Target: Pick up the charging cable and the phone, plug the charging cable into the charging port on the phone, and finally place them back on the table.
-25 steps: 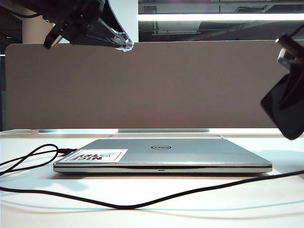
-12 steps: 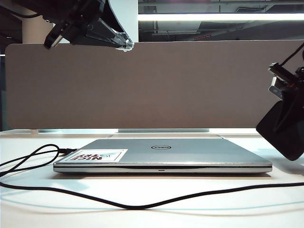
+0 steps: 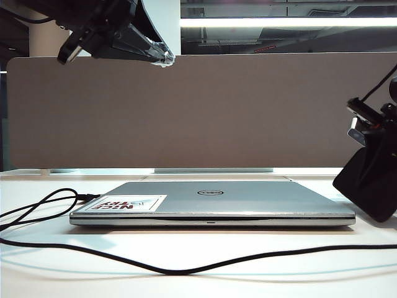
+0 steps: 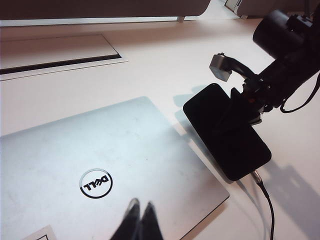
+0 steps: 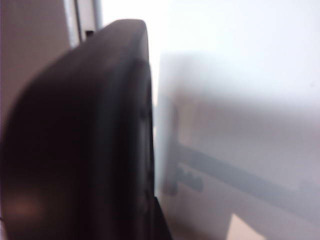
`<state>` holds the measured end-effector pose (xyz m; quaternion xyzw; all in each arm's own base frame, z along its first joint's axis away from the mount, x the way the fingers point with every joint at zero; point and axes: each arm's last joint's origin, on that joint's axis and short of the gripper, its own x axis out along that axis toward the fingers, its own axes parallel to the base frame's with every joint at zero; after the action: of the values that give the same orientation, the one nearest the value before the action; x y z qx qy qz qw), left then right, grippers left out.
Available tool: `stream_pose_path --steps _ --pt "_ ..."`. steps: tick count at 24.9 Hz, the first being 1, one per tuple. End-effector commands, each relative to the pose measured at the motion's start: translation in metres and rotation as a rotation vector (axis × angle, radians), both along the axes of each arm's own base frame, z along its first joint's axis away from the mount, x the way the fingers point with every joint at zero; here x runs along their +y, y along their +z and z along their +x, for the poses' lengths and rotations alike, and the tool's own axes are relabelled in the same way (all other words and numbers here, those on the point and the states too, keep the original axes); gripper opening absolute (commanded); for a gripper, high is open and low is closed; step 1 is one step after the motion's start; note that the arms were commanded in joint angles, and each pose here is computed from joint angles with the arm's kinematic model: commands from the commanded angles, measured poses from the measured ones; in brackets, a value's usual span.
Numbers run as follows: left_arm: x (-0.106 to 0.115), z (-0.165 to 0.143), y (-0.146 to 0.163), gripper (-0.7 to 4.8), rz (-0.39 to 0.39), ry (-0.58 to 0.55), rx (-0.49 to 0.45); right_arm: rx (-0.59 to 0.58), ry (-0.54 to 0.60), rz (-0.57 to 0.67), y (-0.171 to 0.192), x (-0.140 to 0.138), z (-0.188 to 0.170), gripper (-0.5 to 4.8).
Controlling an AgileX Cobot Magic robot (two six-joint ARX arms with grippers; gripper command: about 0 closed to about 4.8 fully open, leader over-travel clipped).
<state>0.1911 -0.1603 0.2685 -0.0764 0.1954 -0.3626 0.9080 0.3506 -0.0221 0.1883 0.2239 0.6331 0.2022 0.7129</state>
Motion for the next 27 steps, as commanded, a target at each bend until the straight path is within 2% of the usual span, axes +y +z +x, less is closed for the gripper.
stream_pose_path --steps 1,3,6,8,13,19,21,22,25,27 --pt "0.000 0.000 0.004 -0.06 -0.011 -0.003 -0.018 -0.039 0.025 -0.002 0.006 0.002 0.001 0.30" --pt "0.000 0.000 0.004 -0.06 -0.011 -0.003 -0.018 -0.040 0.035 -0.003 0.006 0.005 0.001 1.01" --pt "0.000 0.000 0.004 -0.06 -0.011 -0.003 -0.018 -0.048 0.051 -0.025 0.006 0.007 0.002 1.16" --pt "0.000 0.000 0.004 -0.06 -0.011 -0.003 -0.018 -0.051 0.062 -0.071 0.006 0.008 0.002 1.78" --pt "0.000 0.000 0.004 -0.06 -0.010 -0.003 -0.018 -0.049 0.059 -0.237 0.022 0.004 0.007 1.85" --pt "0.000 0.000 0.004 -0.06 -0.010 -0.003 -0.017 -0.098 0.065 -0.283 0.050 0.003 0.012 1.84" --pt "0.000 0.000 0.004 -0.06 -0.010 -0.003 -0.017 -0.115 0.063 -0.286 0.060 0.003 0.012 1.64" --pt "0.000 0.000 0.004 -0.06 -0.008 -0.003 -0.015 -0.128 0.061 -0.290 0.067 0.003 0.012 1.35" --pt "0.001 -0.001 0.007 -0.06 0.012 -0.005 -0.008 -0.173 0.054 -0.296 0.086 0.003 0.007 -0.12" --pt "0.002 -0.002 0.015 -0.06 0.078 -0.022 -0.001 -0.232 0.044 -0.301 0.106 0.005 -0.003 -0.07"
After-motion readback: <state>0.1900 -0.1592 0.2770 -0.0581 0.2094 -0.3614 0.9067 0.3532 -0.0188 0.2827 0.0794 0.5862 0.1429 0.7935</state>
